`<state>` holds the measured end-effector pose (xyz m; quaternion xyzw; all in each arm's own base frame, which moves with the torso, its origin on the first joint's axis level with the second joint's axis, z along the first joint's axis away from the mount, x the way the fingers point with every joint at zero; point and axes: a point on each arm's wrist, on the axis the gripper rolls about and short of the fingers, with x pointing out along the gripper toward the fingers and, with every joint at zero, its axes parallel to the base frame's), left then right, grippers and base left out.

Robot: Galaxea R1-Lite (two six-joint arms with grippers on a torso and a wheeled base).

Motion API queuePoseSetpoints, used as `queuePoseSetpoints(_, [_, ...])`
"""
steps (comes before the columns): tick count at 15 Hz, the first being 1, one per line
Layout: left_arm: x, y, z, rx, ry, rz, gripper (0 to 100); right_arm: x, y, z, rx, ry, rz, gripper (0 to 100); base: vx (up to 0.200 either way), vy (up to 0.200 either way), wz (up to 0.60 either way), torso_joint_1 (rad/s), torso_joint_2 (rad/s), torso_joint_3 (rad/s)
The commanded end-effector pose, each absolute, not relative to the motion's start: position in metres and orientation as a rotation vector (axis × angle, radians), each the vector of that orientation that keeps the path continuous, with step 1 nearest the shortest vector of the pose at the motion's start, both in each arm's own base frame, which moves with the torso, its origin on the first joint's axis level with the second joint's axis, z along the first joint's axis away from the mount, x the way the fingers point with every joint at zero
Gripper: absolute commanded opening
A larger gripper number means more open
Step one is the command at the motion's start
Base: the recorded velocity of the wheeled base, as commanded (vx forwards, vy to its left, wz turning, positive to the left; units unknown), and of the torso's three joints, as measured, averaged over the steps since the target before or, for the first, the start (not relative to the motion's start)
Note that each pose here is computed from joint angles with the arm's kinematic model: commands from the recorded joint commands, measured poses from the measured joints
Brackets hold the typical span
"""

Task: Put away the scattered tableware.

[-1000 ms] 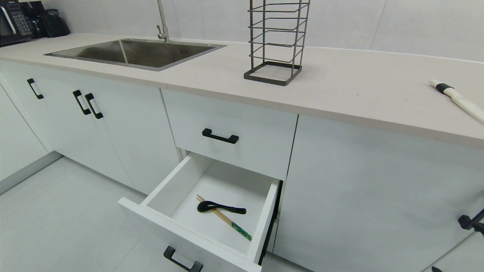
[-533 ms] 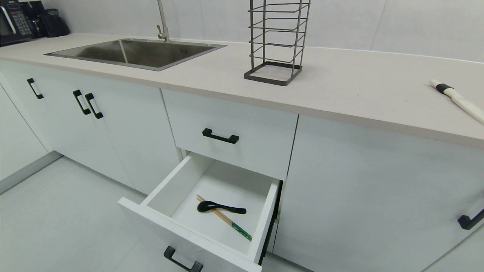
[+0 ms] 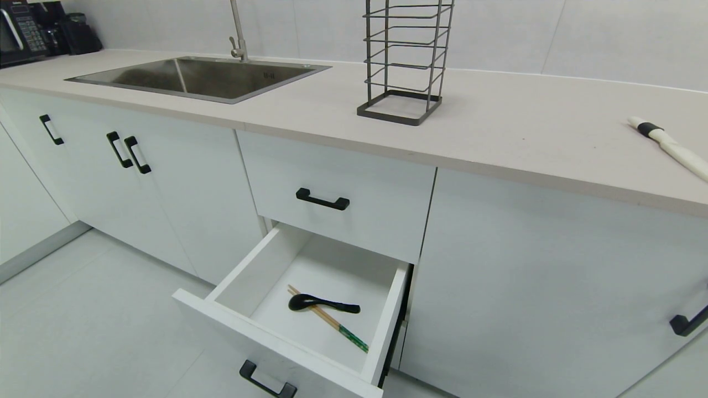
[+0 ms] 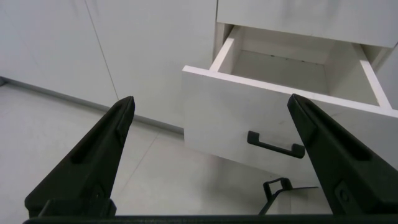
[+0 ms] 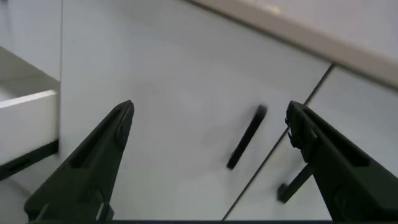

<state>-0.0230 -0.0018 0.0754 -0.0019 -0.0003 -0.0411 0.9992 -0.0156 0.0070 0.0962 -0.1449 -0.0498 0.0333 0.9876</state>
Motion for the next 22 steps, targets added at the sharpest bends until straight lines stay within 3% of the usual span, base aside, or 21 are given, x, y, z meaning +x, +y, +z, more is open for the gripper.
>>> queuePoseSetpoints(1, [-0.023, -0.002, 0.075, -0.005, 0.002, -0.081, 100, -0.016, 0.008, 0.085, -0.271, -0.016, 0.125, 100, 0.0, 0.0, 0.0, 0.0, 0.0, 0.0])
queuePoseSetpoints(3, [-0.023, -0.002, 0.075, -0.005, 0.0, -0.081, 100, -0.017, 0.011, 0.084, -0.331, -0.033, 0.288, 100, 0.0, 0.0, 0.0, 0.0, 0.0, 0.0])
queuePoseSetpoints(9, [-0.023, -0.003, 0.076, 0.046, -0.007, -0.113, 100, -0.017, 0.011, 0.085, -0.332, -0.048, 0.283, 100, 0.0, 0.0, 0.0, 0.0, 0.0, 0.0])
queuePoseSetpoints(10, [-0.023, -0.003, 0.076, 0.051, -0.009, -0.116, 100, -0.017, 0.011, 0.085, -0.31, -0.042, 0.266, 100, 0.0, 0.0, 0.0, 0.0, 0.0, 0.0])
queuePoseSetpoints(12, [-0.023, -0.003, 0.076, 0.054, -0.011, -0.118, 100, -0.016, 0.005, 0.084, -0.171, 0.008, 0.01, 100, 0.0, 0.0, 0.0, 0.0, 0.0, 0.0])
queuePoseSetpoints(13, [-0.025, -0.003, 0.084, 0.04, -0.056, -0.114, 100, -0.016, 0.005, 0.084, -0.13, 0.015, -0.014, 100, 0.0, 0.0, 0.0, 0.0, 0.0, 0.0])
queuePoseSetpoints(14, [-0.037, -0.003, 0.142, 0.021, -0.302, -0.102, 100, -0.016, 0.005, 0.08, -0.094, 0.05, -0.025, 100, 0.0, 0.0, 0.0, 0.0, 0.0, 0.0])
queuePoseSetpoints(16, [-0.034, -0.003, 0.183, 0.03, -0.349, -0.115, 100, -0.016, 0.004, 0.078, -0.076, 0.076, -0.027, 100, 0.0, 0.0, 0.0, 0.0, 0.0, 0.0])
queuePoseSetpoints(18, [-0.013, -0.004, 0.171, -0.016, -0.072, -0.321, 100, -0.016, 0.004, 0.078, -0.07, 0.076, -0.029, 100, 0.0, 0.0, 0.0, 0.0, 0.0, 0.0])
queuePoseSetpoints(20, [0.007, -0.007, 0.168, -0.038, 0.141, -0.416, 100, -0.016, 0.004, 0.078, -0.042, 0.077, -0.041, 100, 0.0, 0.0, 0.0, 0.0, 0.0, 0.0])
queuePoseSetpoints(22, [0.028, -0.013, 0.165, -0.009, 0.265, -0.528, 100, -0.016, 0.004, 0.077, -0.009, 0.081, -0.062, 100, 0.0, 0.0, 0.0, 0.0, 0.0, 0.0])
